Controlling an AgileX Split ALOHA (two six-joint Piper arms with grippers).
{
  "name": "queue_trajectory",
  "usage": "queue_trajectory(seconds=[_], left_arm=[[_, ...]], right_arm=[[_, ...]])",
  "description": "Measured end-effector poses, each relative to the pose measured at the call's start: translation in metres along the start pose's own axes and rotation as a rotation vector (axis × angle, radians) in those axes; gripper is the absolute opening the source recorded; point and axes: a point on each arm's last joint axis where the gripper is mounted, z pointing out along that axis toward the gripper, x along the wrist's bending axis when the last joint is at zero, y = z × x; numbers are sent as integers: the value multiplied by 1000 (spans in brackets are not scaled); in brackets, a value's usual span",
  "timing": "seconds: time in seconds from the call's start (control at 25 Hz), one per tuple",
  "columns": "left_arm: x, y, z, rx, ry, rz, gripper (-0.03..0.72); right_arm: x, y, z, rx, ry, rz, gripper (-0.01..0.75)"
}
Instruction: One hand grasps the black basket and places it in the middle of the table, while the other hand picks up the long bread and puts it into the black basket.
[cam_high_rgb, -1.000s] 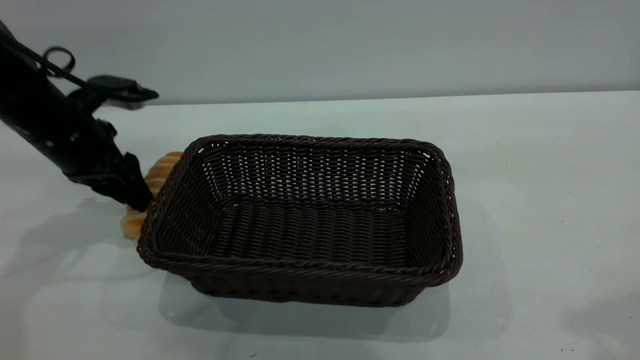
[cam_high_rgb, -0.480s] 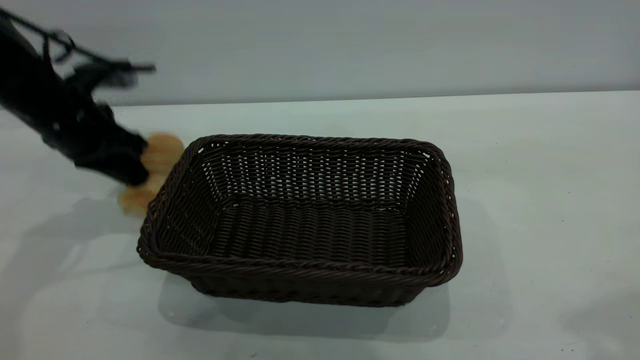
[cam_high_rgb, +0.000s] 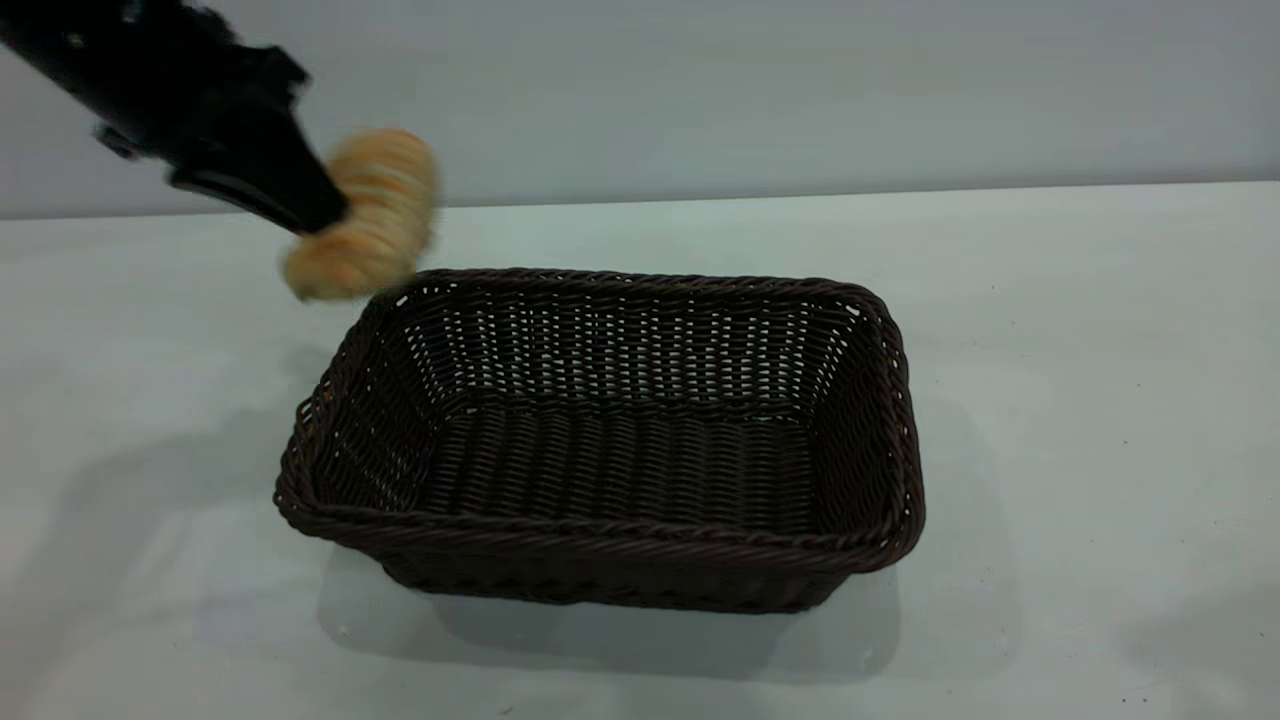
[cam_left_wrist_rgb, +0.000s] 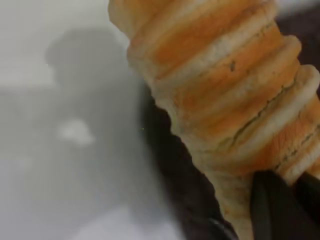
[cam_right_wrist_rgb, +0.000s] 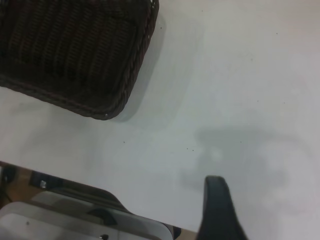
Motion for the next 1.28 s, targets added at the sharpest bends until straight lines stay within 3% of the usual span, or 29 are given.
queue_trajectory(seconds=[0.16, 0.4, 0.72, 0.84, 1.0, 1.28], left_arm=[[-27, -1, 15, 78, -71, 53, 45], [-41, 4, 21, 44, -92, 48, 91], [-42, 6, 21, 28, -102, 28, 477], [-42, 11, 7, 23, -101, 15, 557], [-33, 23, -51, -39, 7, -74, 577], [-34, 8, -166, -104, 389, -194, 580]], right_arm=[[0, 0, 0, 0, 0, -2, 527], [0, 0, 0, 0, 0, -6, 527], [0, 0, 0, 0, 0, -6, 527], [0, 0, 0, 0, 0, -6, 527], [0, 0, 0, 0, 0, -6, 527], [0, -1, -1, -3, -4, -8, 527]])
